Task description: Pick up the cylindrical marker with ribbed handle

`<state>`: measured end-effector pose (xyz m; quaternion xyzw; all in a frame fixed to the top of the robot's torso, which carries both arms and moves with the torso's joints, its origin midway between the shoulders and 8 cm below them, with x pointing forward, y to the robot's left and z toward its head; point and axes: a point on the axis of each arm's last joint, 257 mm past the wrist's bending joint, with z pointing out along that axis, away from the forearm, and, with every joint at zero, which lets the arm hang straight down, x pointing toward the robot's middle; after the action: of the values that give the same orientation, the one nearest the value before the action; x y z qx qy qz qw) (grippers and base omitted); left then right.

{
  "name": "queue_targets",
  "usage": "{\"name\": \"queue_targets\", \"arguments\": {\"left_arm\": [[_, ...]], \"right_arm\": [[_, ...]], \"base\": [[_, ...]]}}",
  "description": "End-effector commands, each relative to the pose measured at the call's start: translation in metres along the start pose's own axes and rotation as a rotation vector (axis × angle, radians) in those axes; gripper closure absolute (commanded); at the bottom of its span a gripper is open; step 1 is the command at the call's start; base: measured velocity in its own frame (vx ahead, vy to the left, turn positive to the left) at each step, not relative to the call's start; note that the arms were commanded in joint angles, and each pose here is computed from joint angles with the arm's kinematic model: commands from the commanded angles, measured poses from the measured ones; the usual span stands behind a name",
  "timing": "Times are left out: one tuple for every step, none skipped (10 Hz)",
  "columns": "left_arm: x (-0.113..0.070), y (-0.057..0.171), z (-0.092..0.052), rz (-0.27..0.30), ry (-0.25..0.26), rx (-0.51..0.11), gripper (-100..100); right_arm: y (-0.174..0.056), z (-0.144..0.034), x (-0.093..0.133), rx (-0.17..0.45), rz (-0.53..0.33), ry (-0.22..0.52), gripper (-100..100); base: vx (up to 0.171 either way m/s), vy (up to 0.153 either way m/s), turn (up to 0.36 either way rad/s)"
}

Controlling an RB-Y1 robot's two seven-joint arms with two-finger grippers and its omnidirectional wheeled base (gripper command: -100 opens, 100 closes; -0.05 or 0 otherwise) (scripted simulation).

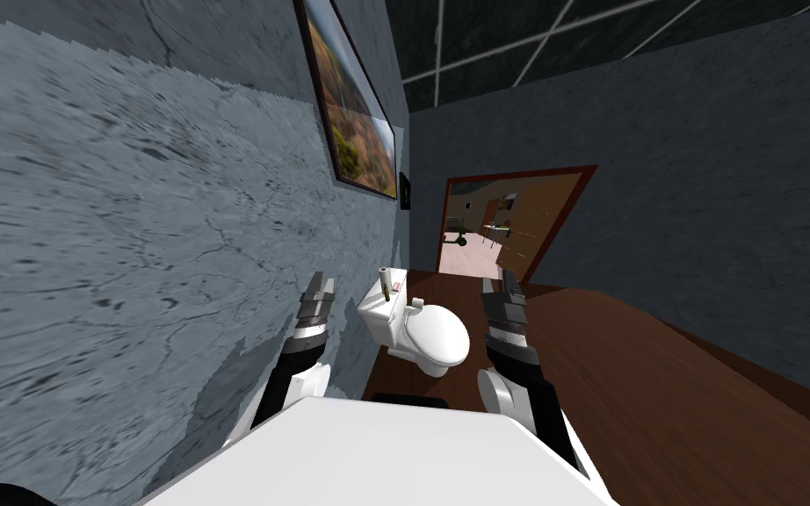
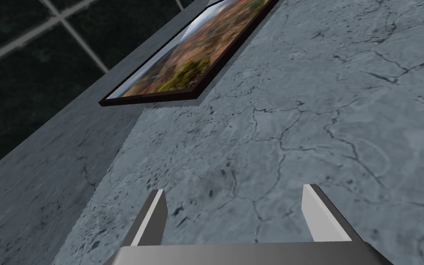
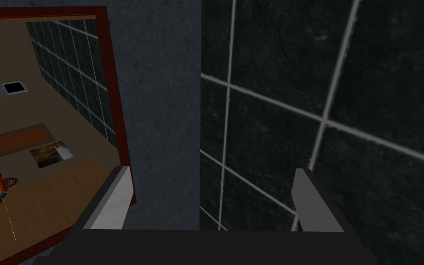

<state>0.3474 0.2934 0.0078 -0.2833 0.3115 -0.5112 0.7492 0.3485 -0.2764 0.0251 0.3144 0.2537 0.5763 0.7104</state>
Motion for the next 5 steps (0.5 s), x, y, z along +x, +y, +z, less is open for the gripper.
{"name": "queue_targets", "arguments": {"left_arm": [[0.004,0.003,0.000,0.025,0.034,-0.002,-100],[0.007,0.006,-0.001,0.045,0.058,-0.005,-100],[0.010,0.011,-0.002,0.069,0.082,-0.010,-100],[0.012,0.016,-0.003,0.095,0.104,-0.017,-100],[0.015,0.022,-0.004,0.123,0.124,-0.026,-100]], "right_arm": [[0.000,0.000,0.000,0.000,0.000,0.000,0],[0.000,0.000,0.000,0.000,0.000,0.000,0],[0.000,0.000,0.000,0.000,0.000,0.000,0],[0.000,0.000,0.000,0.000,0.000,0.000,0],[0.000,0.000,0.000,0.000,0.000,0.000,0]], "base": [[0.005,-0.009,-0.008],[0.011,-0.021,-0.012],[0.013,-0.028,-0.011],[0.017,-0.029,-0.016],[0.022,-0.032,-0.019]]}}
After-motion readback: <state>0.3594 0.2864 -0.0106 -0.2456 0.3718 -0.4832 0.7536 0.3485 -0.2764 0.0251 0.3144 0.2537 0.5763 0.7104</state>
